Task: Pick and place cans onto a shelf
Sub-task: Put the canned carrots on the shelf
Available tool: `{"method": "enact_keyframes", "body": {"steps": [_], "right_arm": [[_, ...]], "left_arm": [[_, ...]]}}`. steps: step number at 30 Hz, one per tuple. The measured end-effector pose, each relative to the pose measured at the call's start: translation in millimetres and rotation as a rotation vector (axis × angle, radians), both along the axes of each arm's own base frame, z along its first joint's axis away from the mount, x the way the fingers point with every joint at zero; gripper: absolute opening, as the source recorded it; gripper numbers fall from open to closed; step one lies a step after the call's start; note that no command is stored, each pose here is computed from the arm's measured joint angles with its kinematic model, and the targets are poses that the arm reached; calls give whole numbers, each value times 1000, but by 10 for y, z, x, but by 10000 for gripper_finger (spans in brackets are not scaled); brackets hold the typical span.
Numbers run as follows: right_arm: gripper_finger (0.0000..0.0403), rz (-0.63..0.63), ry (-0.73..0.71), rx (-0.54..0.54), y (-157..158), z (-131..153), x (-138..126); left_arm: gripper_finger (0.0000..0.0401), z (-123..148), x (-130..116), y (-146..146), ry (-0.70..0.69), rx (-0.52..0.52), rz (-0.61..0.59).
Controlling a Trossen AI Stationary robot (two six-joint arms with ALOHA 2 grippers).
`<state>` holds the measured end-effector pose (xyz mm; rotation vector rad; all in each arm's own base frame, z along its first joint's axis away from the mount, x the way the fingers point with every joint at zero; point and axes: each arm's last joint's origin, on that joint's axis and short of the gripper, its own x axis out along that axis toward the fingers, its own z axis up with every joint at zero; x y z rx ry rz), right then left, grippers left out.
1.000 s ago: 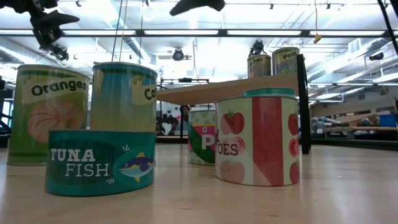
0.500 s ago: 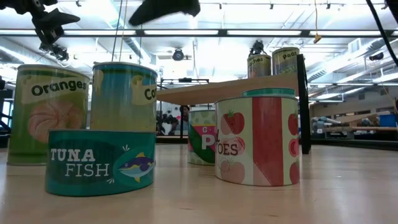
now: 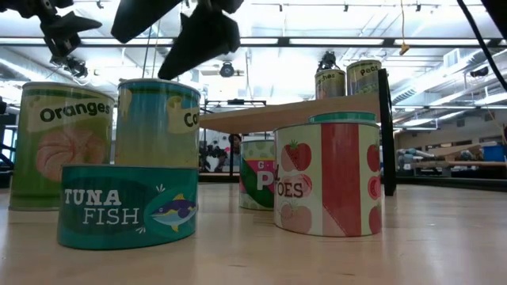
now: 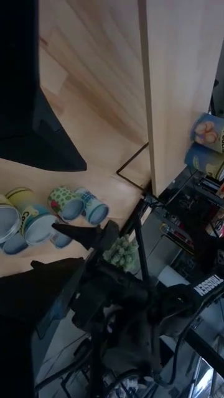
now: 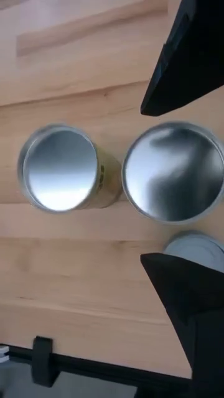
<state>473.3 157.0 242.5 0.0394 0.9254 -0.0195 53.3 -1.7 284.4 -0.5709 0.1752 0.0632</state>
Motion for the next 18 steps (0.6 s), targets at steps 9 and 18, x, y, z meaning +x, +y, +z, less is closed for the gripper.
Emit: {"method": "enact_keyframes", "body": {"steps": [9,18], "right_arm": [[397,-29,4,-22,-60,-4,8],[399,52,22,-90,10,-75,-33]], "left_arm": [[247,-9,-2,0,10,6,-1],[247,-19,-4,0,20,9,-1]]}}
